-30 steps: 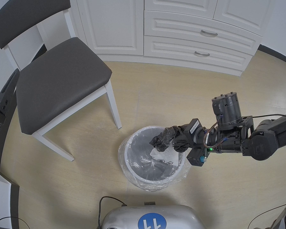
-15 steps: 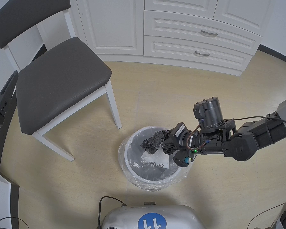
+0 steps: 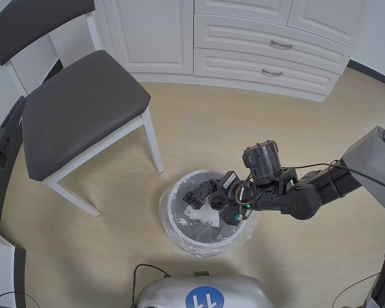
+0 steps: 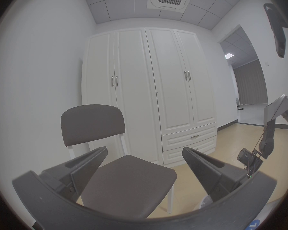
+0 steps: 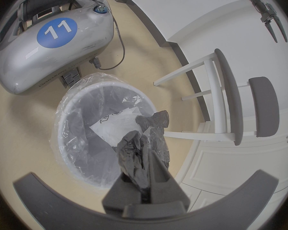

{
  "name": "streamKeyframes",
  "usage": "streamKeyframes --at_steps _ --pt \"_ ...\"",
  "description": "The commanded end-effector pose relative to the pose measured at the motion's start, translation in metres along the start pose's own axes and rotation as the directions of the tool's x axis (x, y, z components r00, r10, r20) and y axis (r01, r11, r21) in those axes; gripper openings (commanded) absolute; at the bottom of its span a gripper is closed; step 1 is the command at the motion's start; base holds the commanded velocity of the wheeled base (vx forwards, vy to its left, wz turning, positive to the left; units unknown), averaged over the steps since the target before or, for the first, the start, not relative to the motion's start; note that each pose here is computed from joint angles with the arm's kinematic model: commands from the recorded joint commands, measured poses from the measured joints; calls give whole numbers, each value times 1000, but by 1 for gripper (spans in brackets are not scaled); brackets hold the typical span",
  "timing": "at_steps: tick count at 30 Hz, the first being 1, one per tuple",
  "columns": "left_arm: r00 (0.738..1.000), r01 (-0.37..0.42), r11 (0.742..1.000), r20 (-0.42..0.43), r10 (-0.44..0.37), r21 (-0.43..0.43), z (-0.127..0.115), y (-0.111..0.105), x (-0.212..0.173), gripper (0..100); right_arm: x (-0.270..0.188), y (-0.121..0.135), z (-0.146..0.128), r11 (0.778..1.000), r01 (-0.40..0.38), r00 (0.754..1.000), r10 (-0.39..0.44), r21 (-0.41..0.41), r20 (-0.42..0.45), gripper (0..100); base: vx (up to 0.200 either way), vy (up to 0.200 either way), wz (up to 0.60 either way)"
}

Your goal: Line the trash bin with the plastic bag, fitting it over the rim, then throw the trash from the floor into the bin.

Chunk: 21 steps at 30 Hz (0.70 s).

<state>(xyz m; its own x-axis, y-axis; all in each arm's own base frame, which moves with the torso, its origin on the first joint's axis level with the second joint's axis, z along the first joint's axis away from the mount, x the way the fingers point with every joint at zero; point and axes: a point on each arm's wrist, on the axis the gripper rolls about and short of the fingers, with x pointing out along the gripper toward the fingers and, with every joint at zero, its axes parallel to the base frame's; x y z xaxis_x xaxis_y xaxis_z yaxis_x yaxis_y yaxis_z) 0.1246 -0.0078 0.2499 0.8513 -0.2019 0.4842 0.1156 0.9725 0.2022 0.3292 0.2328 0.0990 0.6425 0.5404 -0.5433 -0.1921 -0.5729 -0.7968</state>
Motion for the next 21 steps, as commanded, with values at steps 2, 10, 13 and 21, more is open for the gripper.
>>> streamKeyframes --at_steps 2,10,13,21 --pt "1000 0 1000 -3 0 0 -1 0 0 100 17 10 -2 1000 -26 1000 26 7 2 0 0 0 0" --pt "1000 -1 1000 -2 1 0 0 0 1 100 26 0 14 1000 -4 999 4 -16 34 0 0 0 0" --pt "1000 -1 1000 -1 1 1 0 0 0 100 28 -4 27 1000 4 998 -2 -29 60 0 0 0 0" --pt "1000 -2 1000 2 2 0 0 0 0 100 28 -3 28 1000 0 998 2 -29 64 0 0 0 0"
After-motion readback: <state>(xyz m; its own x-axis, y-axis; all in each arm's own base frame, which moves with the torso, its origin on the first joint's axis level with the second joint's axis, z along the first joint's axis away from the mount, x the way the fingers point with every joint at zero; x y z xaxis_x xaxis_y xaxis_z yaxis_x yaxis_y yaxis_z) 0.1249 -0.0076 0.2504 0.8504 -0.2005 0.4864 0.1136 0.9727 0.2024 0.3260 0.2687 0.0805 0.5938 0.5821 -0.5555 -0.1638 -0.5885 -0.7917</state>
